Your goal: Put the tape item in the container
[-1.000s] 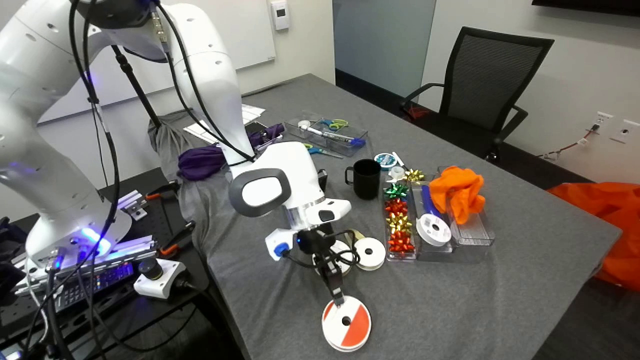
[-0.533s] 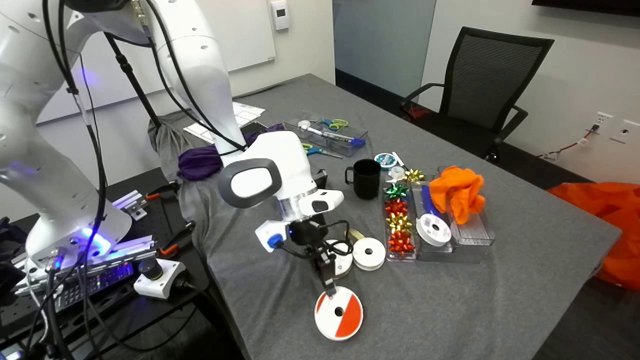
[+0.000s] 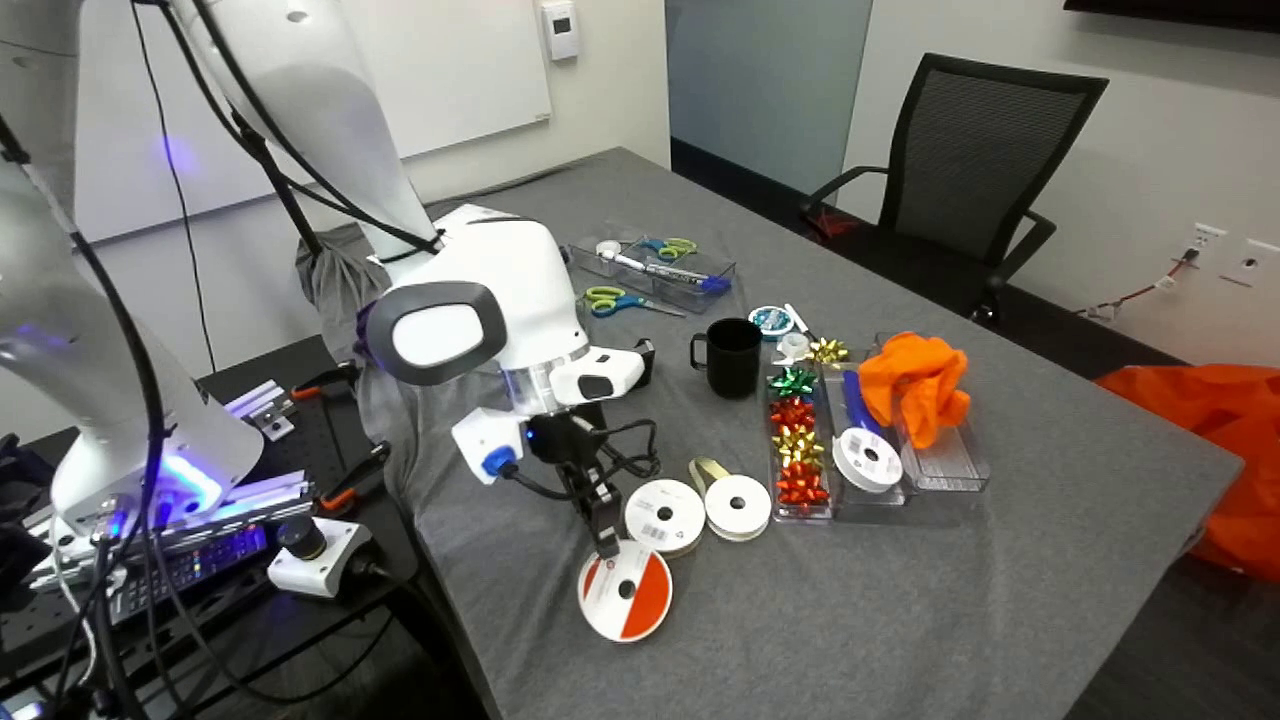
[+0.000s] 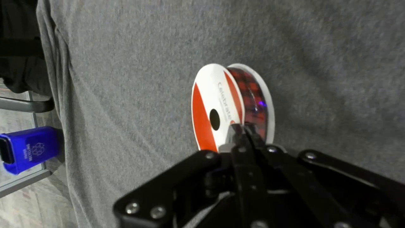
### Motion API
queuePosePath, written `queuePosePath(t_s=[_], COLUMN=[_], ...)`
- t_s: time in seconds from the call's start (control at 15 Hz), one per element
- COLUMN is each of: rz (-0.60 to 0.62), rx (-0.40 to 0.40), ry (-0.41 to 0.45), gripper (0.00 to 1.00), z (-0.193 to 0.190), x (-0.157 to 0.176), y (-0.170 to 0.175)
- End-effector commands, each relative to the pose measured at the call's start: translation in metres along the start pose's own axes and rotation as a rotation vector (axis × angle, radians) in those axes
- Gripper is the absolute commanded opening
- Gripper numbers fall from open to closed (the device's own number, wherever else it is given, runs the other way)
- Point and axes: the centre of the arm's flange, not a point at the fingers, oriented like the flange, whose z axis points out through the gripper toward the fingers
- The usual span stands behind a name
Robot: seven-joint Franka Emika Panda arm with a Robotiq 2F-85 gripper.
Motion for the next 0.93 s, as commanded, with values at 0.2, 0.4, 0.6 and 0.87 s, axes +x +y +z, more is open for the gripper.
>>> queuePosePath(t_s=[0.2,0.4,0.6,0.87], rz=[0.046,0.086,0.132,0.164], rx=[0.273,0.4,0.549,0.721], ry=[0.021,0.047,0.105,0.19], gripper=[0.01,0.01,0.01,0.01], z=[-0.049,-0.061,-0.06,-0.057], x=[-0.023,-0.023,-0.024,-0.019], y=[-0.007,-0.009,-0.011,-0.019])
